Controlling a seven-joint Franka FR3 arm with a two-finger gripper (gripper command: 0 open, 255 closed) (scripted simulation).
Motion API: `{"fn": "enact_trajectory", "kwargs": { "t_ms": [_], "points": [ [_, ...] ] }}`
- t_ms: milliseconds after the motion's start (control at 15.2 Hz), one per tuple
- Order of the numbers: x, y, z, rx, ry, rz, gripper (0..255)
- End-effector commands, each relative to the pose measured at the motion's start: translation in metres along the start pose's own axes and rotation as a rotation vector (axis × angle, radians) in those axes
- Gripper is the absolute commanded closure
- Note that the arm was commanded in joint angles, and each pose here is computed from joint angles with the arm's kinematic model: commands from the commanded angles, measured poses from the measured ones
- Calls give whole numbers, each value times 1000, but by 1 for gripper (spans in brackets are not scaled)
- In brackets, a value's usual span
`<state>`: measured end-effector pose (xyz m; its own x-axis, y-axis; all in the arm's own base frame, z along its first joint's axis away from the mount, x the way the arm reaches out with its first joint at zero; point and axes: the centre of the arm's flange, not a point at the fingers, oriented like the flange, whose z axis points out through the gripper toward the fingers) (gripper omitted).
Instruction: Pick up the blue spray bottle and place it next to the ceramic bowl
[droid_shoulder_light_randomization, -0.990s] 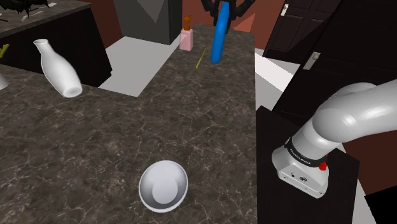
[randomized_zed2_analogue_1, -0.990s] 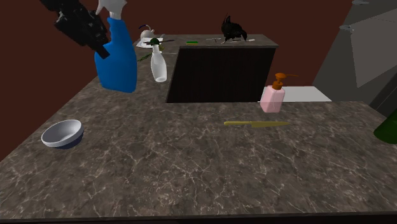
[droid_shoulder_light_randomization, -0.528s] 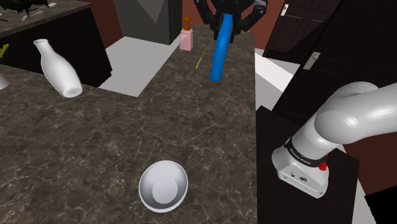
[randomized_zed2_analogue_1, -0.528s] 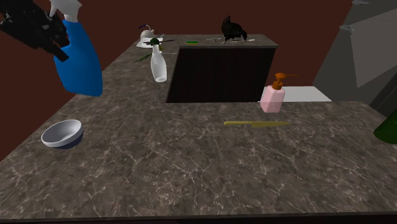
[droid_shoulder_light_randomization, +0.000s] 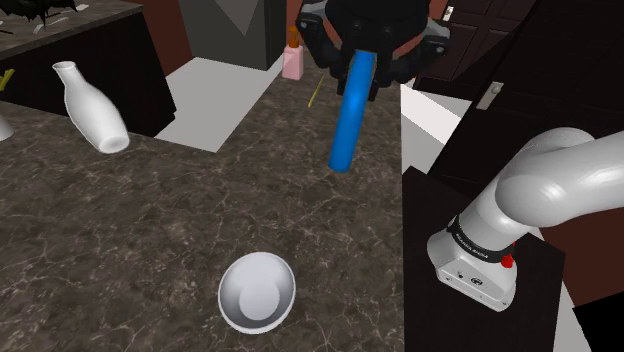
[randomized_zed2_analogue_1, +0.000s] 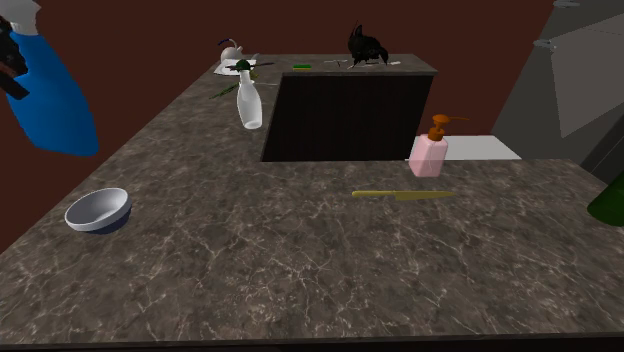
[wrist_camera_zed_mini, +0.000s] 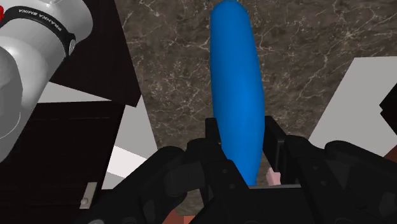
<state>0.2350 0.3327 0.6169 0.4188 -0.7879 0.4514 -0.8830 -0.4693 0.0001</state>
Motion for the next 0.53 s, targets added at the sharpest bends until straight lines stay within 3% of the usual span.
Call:
{"fn": "enact_trajectory", "kwargs": {
  "t_ms": [0,462],
  "points": [
    [-22,4,-11,-1,-1,1,255],
    [-103,21,-52,-1,-1,1,255]
  ]
}}
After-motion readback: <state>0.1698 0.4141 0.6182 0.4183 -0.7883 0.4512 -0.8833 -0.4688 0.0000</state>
